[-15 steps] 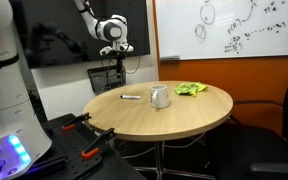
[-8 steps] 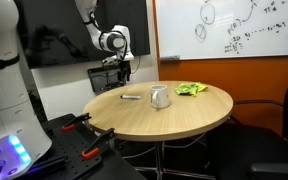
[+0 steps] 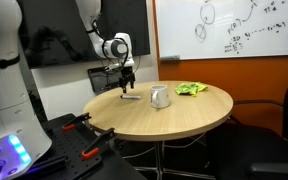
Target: Put the marker inside the white mug
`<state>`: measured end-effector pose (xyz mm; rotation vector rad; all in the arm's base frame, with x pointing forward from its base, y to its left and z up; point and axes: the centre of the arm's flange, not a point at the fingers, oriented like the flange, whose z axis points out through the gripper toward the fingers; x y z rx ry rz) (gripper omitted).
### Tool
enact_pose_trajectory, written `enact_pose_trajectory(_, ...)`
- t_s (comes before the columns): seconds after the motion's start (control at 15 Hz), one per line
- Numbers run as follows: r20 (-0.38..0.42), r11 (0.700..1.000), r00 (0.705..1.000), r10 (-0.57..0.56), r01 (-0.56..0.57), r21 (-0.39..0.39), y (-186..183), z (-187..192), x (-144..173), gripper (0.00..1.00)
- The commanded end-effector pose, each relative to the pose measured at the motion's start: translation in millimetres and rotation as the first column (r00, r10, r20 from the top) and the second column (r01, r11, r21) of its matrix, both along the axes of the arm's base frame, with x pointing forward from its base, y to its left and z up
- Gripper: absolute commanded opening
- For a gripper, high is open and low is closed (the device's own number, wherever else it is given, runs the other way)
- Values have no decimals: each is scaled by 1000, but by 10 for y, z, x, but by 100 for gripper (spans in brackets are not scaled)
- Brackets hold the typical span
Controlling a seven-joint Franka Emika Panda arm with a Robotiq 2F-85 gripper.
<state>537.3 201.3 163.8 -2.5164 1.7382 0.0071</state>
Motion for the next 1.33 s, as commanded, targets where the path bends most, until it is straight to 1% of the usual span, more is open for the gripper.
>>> enact_pose_trajectory(0.0,-4,1000,1000,4,-4,-24,69,-99,115,97)
enact_pose_trajectory(0.07,-6,1000,1000,8,-8,-23,70,-132,134,95)
enact_pose_trajectory(0.13,-9,1000,1000,9,-9,-8,66,-171,161,85)
enact_pose_trajectory(0.2,-15,1000,1000,8,-8,-21,63,-197,175,76)
enact_pose_trajectory(0.27,-18,1000,1000,7,-7,-19,60,-229,186,63)
enact_pose_trajectory(0.8,-42,999,999,7,-9,-43,0,-396,129,2)
enact_pose_trajectory(0.87,-40,999,999,11,-12,-44,3,-398,130,1)
enact_pose_trajectory(0.93,-41,999,999,13,-15,-49,7,-397,129,5)
enact_pose_trajectory(1.07,-31,998,999,18,-20,-64,27,-344,114,5)
enact_pose_trajectory(1.13,-17,996,999,27,-28,-84,51,-268,89,5)
enact_pose_trajectory(1.2,-7,991,999,40,-41,-130,78,-178,64,5)
enact_pose_trajectory(1.27,5,987,999,47,-46,-157,93,-110,54,5)
